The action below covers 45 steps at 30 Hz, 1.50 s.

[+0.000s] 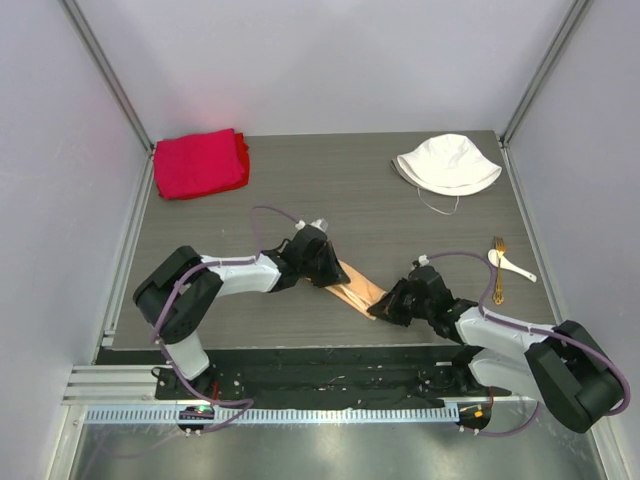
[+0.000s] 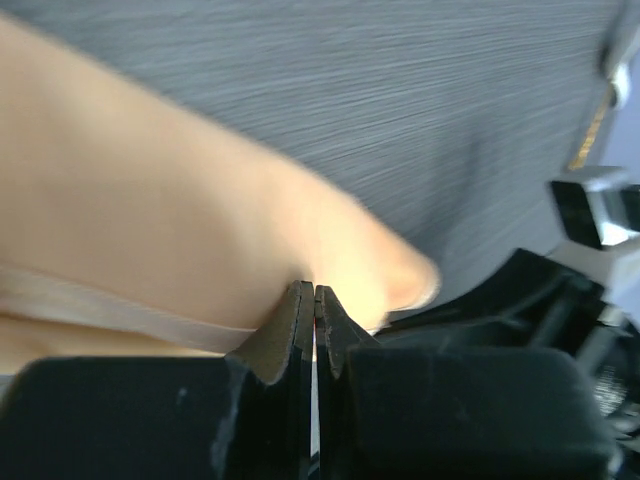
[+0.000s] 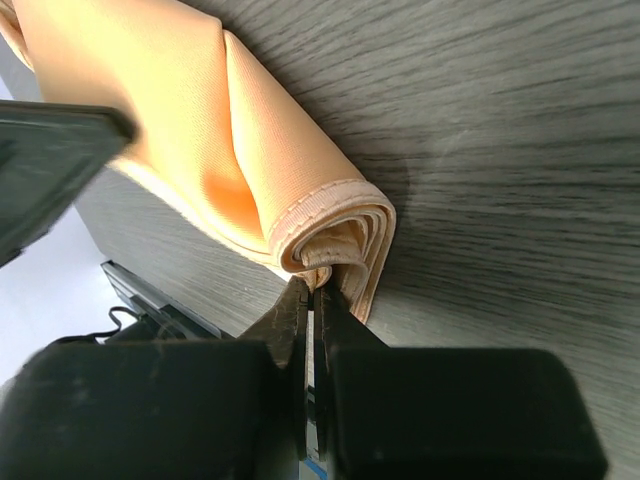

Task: Fold the napkin into a case and place the utensils inside
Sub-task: Smooth out the smaller rectangle-folded napkin at the center of the board.

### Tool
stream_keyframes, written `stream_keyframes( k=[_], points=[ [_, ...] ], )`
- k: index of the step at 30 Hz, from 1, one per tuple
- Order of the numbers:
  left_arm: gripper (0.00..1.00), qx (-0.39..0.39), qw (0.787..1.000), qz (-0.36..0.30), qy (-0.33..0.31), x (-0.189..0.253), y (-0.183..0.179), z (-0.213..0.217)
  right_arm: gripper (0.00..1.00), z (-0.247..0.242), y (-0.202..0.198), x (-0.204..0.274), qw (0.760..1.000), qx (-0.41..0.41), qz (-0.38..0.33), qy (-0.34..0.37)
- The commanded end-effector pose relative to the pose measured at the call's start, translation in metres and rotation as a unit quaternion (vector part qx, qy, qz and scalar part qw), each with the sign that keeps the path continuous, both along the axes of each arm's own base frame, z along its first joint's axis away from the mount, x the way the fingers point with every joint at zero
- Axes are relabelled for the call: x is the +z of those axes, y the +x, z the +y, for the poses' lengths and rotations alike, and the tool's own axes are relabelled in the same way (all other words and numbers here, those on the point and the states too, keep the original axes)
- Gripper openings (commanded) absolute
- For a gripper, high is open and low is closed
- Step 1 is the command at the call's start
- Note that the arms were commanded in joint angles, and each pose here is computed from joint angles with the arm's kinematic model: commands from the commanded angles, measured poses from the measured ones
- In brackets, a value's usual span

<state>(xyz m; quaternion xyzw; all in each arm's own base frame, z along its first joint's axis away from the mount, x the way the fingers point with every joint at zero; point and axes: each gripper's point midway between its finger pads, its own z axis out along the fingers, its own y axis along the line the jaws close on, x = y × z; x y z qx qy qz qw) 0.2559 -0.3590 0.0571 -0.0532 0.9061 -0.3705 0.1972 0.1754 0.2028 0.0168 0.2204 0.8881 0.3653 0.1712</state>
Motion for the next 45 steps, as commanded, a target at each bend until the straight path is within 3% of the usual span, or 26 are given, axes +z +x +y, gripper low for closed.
stream_keyframes(
  k=[1,4,7,9,10,12,15,18,19,20,27,36,37,39,40,45],
  points=[
    [0.05,0.007,0.999,0.013,0.031,-0.025,-0.009,0.026,0.01,-0.018,-0.014,-0.014,0.998,0.011,0.024,-0.058],
    [0.04,0.000,0.998,0.008,0.059,-0.044,-0.010,0.035,0.04,-0.019,-0.014,-0.009,0.997,0.021,0.018,-0.069],
    [0.04,-0.003,0.998,0.015,0.059,-0.052,-0.013,0.035,0.16,-0.023,-0.016,-0.001,0.995,0.041,0.017,-0.086],
    [0.04,0.003,0.998,0.016,0.063,-0.055,-0.016,0.040,0.29,-0.026,-0.003,0.017,0.994,0.049,-0.012,-0.098],
    [0.04,0.004,0.998,0.014,0.065,-0.056,-0.017,0.042,0.44,-0.031,-0.003,0.022,0.993,0.050,-0.011,-0.106],
    [0.04,0.003,0.997,0.013,0.074,-0.057,-0.018,0.045,0.52,-0.037,0.012,0.038,0.993,0.046,-0.026,-0.109],
    [0.04,0.002,0.997,0.017,0.080,-0.061,-0.018,0.047,0.56,-0.050,0.026,0.041,0.989,0.054,-0.028,-0.137],
    [0.04,0.002,0.997,0.015,0.079,-0.061,-0.018,0.046,0.50,-0.051,0.032,0.040,0.986,0.077,-0.025,-0.145],
    [0.04,0.001,0.997,0.016,0.079,-0.061,-0.018,0.046,0.40,-0.047,0.034,0.042,0.987,0.084,-0.029,-0.136],
    [0.04,0.000,0.997,0.017,0.080,-0.063,-0.018,0.046,0.38,-0.045,0.035,0.042,0.987,0.087,-0.027,-0.134],
    [0.04,-0.001,0.997,0.017,0.078,-0.063,-0.019,0.045,0.45,-0.043,0.030,0.039,0.989,0.080,-0.030,-0.118],
    [0.03,-0.001,0.996,0.020,0.083,-0.065,-0.020,0.047,0.35,-0.034,0.036,0.025,0.991,0.089,-0.018,-0.101],
    [0.03,0.001,0.996,0.022,0.085,-0.066,-0.020,0.047,0.24,-0.035,0.037,0.024,0.991,0.085,-0.016,-0.105],
    [0.02,0.004,0.995,0.029,0.093,-0.071,-0.022,0.050,0.17,-0.038,0.037,0.023,0.991,0.077,-0.016,-0.110],
    [0.01,0.006,0.995,0.031,0.098,-0.072,-0.023,0.052,0.03,-0.043,0.036,0.019,0.990,0.070,-0.010,-0.124],
    [0.00,0.030,0.990,0.044,0.130,-0.084,-0.026,0.067,0.01,-0.073,0.022,0.005,0.982,0.034,0.009,-0.186]
  ],
)
